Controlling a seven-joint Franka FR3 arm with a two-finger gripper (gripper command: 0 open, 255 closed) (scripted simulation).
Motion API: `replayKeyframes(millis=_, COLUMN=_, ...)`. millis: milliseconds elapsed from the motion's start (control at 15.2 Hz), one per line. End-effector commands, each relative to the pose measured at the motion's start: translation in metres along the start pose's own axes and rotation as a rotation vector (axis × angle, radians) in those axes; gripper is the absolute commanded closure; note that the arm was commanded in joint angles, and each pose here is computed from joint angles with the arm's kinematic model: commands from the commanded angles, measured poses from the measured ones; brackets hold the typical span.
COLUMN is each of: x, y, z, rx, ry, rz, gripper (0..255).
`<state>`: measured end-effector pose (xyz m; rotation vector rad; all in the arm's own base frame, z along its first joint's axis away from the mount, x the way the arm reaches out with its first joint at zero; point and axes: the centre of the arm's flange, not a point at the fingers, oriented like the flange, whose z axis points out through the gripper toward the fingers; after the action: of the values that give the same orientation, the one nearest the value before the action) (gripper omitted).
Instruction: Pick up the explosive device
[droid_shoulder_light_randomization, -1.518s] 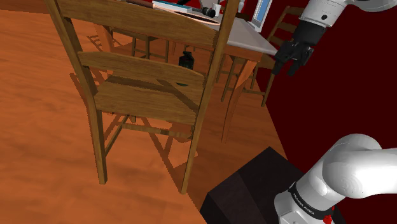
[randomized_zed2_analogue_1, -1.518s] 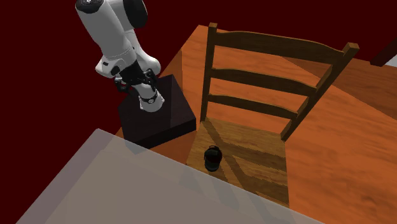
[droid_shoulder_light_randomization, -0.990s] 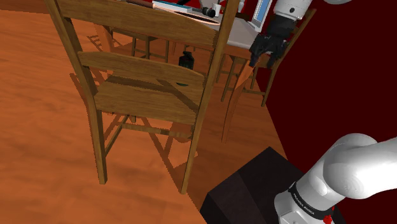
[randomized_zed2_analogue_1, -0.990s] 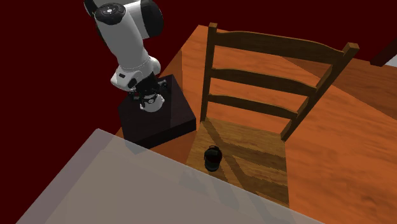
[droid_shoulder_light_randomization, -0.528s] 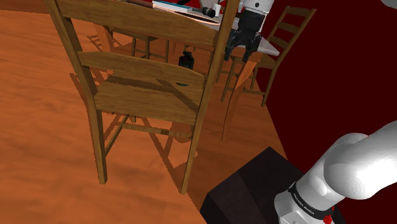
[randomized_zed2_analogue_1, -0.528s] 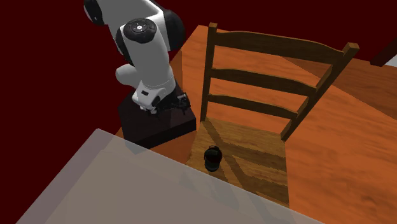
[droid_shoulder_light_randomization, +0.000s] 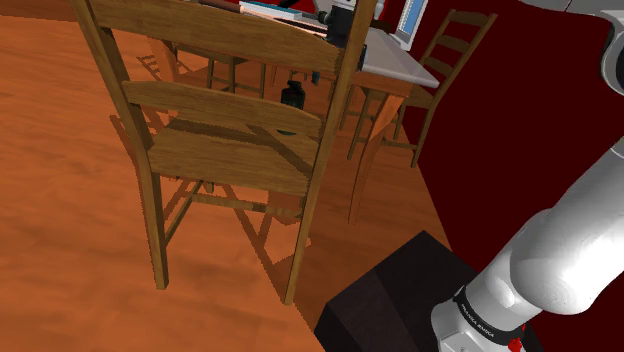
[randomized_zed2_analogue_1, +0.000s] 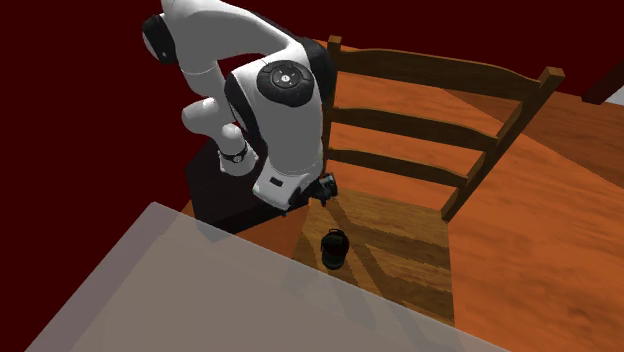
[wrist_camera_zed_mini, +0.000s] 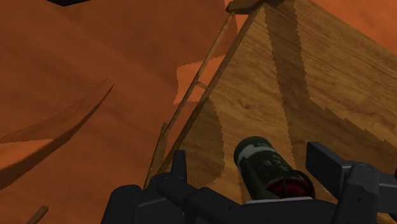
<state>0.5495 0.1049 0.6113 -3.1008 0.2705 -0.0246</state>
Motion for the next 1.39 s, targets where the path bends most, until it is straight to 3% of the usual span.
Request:
replayKeyframes(millis=0, x=0.021, y=-0.014, z=0.005, rx=-0.006, ry=-0.002, rz=0.000, gripper=0)
replayKeyframes(millis=396, x=0.081, y=-0.059, z=0.013, rx=-0.022, ry=-0.009, rz=-0.004, gripper=0)
replayKeyframes(millis=990, x=0.081, y=-0.058, z=0.053, rx=-0.022, ry=-0.009, rz=-0.004, gripper=0)
replayKeyframes(millis=1056, x=0.081, y=-0.058, z=0.054, rx=-0.022, ry=-0.009, rz=-0.004, gripper=255)
replayKeyframes(millis=1320, x=0.081, y=-0.058, z=0.053, rx=-0.022, ry=-0.009, rz=-0.004, gripper=255)
